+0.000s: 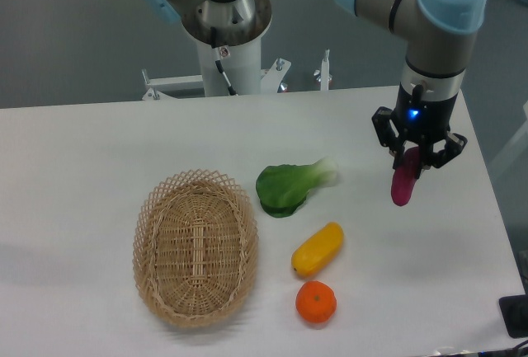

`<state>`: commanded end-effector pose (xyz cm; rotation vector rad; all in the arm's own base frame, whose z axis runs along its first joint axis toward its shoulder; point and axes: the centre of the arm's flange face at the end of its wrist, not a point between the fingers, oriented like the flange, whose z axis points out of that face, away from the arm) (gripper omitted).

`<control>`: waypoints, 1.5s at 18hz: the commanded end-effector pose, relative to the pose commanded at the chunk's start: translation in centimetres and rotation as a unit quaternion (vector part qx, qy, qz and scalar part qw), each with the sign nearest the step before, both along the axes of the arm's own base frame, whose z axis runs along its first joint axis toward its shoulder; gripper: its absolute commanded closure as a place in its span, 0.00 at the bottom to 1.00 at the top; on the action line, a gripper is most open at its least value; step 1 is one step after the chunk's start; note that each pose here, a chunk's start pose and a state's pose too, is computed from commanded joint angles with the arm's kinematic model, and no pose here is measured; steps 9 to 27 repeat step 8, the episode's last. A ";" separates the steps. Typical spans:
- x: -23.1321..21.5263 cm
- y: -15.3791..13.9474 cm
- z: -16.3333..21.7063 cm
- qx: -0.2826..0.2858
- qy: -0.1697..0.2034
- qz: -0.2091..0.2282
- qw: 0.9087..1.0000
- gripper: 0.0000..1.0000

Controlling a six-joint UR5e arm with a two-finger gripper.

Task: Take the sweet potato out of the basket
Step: 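Hold the sweet potato raised above the table beside the bok choy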

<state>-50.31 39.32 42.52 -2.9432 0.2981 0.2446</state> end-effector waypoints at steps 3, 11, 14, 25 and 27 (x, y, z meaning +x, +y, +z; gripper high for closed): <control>0.0 0.0 0.0 -0.002 0.000 0.000 1.000 0.79; 0.1 0.3 -0.2 -0.001 -0.002 0.001 1.000 0.79; 0.1 0.3 -0.2 -0.001 -0.002 0.001 1.000 0.79; 0.1 0.3 -0.2 -0.001 -0.002 0.001 1.000 0.79; 0.1 0.3 -0.2 -0.001 -0.002 0.001 1.000 0.79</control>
